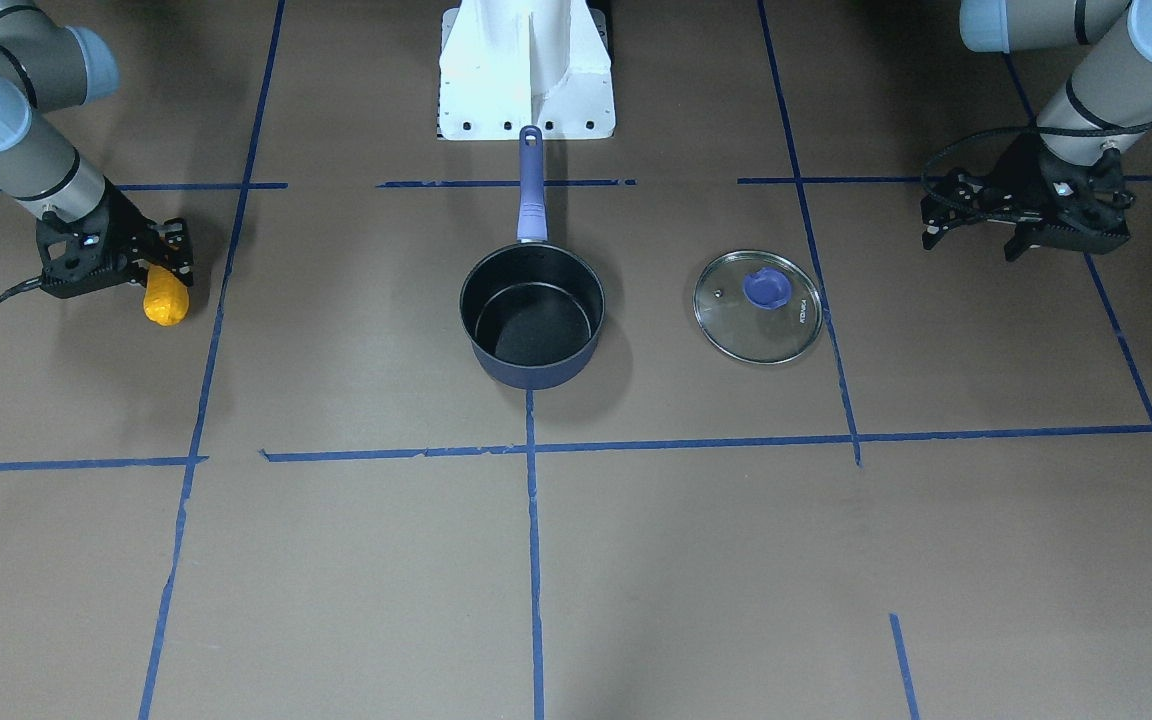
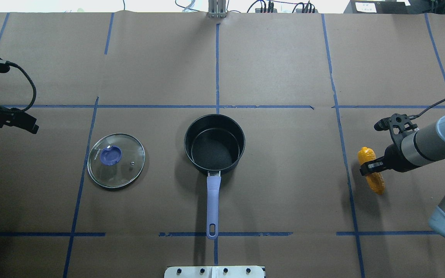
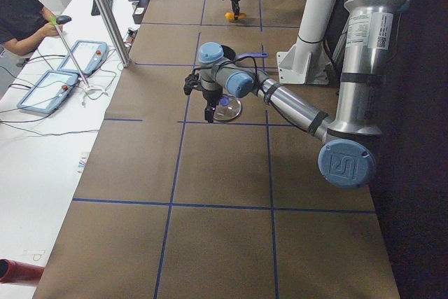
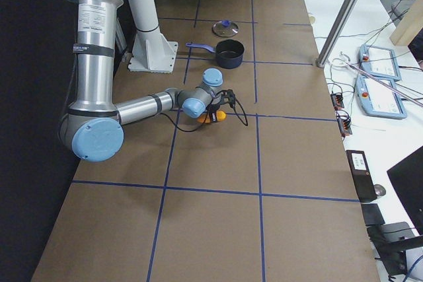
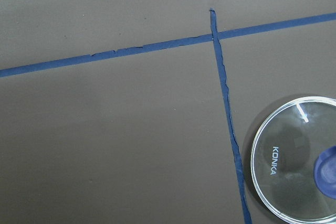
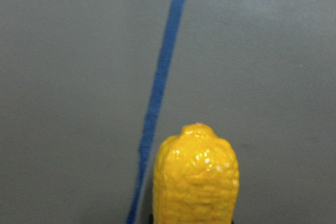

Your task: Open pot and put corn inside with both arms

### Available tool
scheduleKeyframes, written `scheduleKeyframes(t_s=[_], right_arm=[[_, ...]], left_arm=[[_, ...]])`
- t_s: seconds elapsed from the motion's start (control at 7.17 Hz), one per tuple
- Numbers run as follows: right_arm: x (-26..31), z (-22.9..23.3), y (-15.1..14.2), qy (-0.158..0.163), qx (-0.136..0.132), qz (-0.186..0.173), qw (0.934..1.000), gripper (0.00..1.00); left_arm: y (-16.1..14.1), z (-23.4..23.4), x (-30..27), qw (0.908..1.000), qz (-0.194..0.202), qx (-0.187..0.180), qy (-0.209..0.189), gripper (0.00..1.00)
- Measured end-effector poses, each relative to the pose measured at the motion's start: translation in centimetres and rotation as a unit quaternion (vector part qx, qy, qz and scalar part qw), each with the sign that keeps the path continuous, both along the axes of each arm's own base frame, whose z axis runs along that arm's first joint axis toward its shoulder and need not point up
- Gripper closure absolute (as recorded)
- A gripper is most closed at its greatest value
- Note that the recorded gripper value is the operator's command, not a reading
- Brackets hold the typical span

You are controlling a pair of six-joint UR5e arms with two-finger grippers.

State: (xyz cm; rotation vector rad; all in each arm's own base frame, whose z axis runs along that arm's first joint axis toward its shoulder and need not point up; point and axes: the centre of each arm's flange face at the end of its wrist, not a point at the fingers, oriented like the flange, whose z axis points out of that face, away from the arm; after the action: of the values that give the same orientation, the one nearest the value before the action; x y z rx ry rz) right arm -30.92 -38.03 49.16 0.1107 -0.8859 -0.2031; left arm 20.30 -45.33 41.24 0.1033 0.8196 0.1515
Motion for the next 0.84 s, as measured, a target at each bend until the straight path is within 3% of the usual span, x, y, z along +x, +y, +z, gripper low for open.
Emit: scheduleKeyframes(t_s=[0.14, 0.42, 0.7, 0.84], right_arm=[[-1.3, -4.5, -0.9, -0.023, -0.010, 0.021, 0.9995, 1.00], [-7.5, -16.7, -2.8, -0.075, -0.065, 0.067, 0.9928, 1.00], [-14.7, -27.1, -2.6, -0.097, -0.113, 0.102, 0.9836, 1.00], [-17.9, -29.7, -3.0, -0.096, -0.124, 0.116, 0.9809, 1.00]], left_arm=[[0.0, -0.1, -0.1, 1.0000, -0.001, 0.000, 0.001, 0.01], [0.0, 0.1, -0.7, 1.0000, -0.005, 0.000, 0.000, 0.01], [0.1, 0.3, -0.8, 1.0000, -0.005, -0.001, -0.001, 0.01], [0.1, 0.3, -0.9, 1.0000, -0.006, -0.001, -0.001, 0.01]])
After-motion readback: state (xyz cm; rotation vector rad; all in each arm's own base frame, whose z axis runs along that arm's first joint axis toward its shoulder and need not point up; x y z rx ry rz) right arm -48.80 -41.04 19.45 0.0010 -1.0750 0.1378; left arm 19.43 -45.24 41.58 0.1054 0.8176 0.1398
